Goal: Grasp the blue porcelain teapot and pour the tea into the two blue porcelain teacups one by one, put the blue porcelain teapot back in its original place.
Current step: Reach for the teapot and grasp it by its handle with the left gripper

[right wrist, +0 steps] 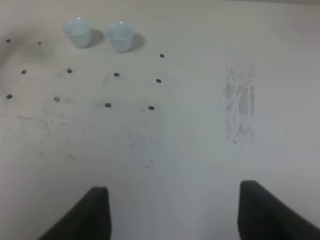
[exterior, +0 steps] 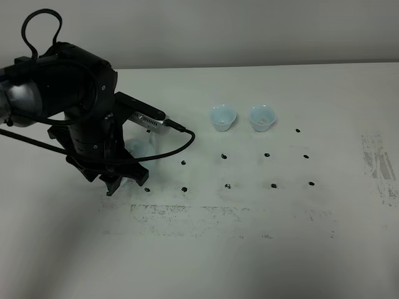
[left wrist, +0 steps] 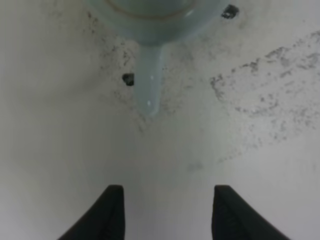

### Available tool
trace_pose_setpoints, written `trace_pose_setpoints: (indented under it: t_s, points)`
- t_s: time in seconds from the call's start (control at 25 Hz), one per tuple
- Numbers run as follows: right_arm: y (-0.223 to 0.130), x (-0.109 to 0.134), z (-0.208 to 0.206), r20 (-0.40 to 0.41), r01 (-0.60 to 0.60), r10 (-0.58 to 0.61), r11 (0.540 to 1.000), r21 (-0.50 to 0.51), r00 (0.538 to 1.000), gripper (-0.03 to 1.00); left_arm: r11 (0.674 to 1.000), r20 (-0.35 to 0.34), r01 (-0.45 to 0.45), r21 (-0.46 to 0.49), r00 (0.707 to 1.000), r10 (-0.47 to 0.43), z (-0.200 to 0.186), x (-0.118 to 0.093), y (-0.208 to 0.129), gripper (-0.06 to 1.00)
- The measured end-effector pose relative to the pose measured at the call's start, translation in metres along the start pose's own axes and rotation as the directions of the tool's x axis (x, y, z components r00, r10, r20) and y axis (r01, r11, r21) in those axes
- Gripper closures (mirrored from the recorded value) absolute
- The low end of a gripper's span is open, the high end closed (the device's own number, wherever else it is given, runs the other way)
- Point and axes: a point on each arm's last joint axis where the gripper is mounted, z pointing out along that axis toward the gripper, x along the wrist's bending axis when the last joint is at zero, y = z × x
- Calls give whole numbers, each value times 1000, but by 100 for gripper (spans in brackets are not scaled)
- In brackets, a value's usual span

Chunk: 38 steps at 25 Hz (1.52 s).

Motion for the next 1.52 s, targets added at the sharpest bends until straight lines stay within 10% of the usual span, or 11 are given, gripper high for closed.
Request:
trace_pose_setpoints:
  t_s: [1.52]
  points:
    - [0,0,0,0,0,0,1000,0,1000,40,995,-18,-32,-90,999,31,39,-2,24,52]
